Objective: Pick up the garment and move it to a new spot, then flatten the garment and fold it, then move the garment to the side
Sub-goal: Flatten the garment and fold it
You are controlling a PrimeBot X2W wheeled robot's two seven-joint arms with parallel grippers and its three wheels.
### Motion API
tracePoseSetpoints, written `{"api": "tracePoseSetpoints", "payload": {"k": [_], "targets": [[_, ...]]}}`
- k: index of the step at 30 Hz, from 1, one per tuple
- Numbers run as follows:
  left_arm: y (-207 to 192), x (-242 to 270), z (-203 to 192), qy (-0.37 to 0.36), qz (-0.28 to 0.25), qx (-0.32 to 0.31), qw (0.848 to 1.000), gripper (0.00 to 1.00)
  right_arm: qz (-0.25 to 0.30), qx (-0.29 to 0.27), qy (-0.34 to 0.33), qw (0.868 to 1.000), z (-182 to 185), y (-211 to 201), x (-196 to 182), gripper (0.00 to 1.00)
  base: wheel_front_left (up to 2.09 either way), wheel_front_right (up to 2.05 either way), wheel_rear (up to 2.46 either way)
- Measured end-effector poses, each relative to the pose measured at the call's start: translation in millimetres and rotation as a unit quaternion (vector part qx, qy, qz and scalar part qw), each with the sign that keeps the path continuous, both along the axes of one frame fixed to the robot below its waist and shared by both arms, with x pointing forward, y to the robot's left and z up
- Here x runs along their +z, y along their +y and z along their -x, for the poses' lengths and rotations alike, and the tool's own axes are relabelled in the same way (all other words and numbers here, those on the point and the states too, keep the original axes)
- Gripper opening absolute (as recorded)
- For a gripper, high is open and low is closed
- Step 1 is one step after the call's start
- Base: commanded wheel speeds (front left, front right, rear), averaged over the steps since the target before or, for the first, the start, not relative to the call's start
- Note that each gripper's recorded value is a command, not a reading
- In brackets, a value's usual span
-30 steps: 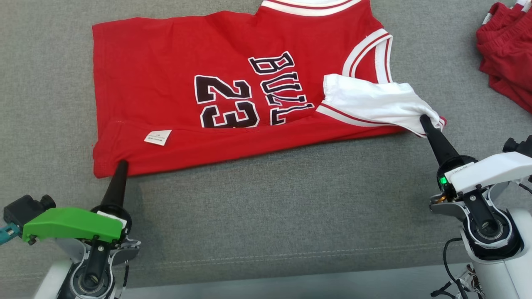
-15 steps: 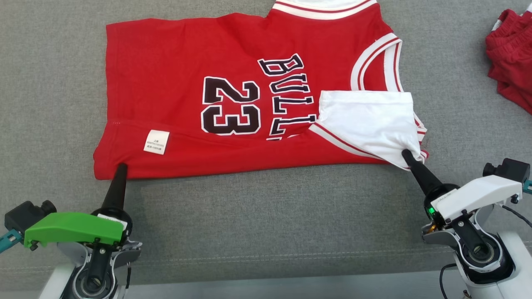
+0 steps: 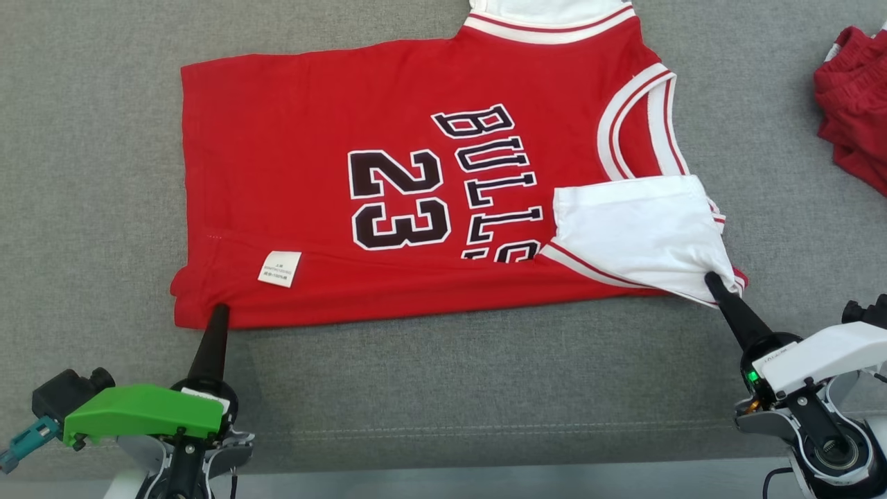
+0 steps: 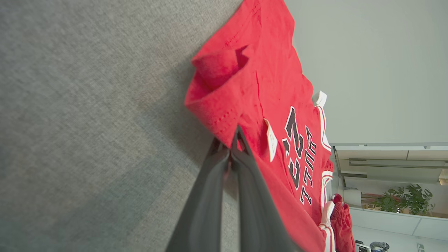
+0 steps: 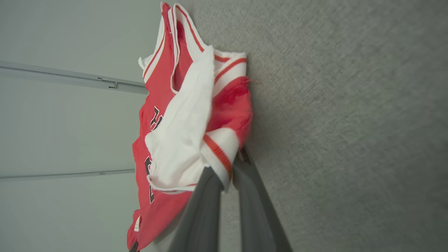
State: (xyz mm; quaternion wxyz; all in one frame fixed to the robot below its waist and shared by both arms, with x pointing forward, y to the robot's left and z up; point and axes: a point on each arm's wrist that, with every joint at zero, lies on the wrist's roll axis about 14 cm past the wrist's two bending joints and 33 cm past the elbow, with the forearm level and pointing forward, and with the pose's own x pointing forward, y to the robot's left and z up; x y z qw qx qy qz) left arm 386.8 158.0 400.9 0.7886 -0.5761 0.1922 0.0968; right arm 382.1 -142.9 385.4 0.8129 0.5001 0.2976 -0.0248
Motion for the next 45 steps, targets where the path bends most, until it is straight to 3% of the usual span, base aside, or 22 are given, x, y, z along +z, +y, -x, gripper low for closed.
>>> {"api": "tracePoseSetpoints", "payload": {"k": [24, 25, 27, 28, 29, 32, 33, 37, 45], "targets": [[0.5, -17.8, 37.3, 0.042, 0.014, 0.043, 0.998, 0.0, 0.003, -0.027, 0.045, 0.999, 36.4, -17.7, -15.2, 0.0, 0.0, 0.0, 0.0], [0.1, -18.1, 37.6, 0.042, 0.013, 0.042, 0.998, 0.04, 0.003, -0.026, 0.046, 0.999, 36.6, -17.2, -15.7, 0.0, 0.0, 0.0, 0.0], [-1.8, -19.1, 38.4, 0.044, 0.012, 0.039, 0.998, 0.16, 0.005, -0.024, 0.046, 0.999, 36.3, -16.5, -16.2, 0.72, 0.0, 0.0, 0.0], [-2.0, -19.4, 38.4, 0.045, 0.012, 0.038, 0.998, 0.21, 0.005, -0.022, 0.046, 0.999, 36.3, -15.6, -16.4, 0.9, 0.0, 0.0, 0.0], [-1.6, -19.6, 38.2, 0.044, 0.011, 0.04, 0.998, 0.27, 0.005, -0.02, 0.046, 0.999, 36.7, -14.4, -16.6, 1.0, 0.0, 0.0, 0.0], [-5.2, -21.4, 38.8, 0.047, 0.011, 0.034, 0.998, 0.49, 0.01, -0.022, 0.046, 0.999, 36.7, -16.8, -16.8, 1.0, 0.0, 0.0, 0.0], [-5.4, -21.8, 39.0, 0.048, 0.01, 0.033, 0.998, 0.68, 0.013, -0.022, 0.044, 0.999, 36.1, -17.6, -16.1, 1.0, 0.0, 0.0, 0.0], [-7.1, -23.6, 39.7, 0.05, 0.009, 0.03, 0.998, 1.0, 0.028, -0.028, 0.04, 0.998, 34.9, -24.8, -15.4, 1.0, 0.0, 0.0, 0.0], [-3.0, -27.6, 46.1, 0.058, -0.005, 0.023, 0.998, 1.0, 0.058, 0.007, 0.003, 0.998, 27.8, -18.7, 2.0, 1.0, 0.0, 0.0, 0.0]]}}
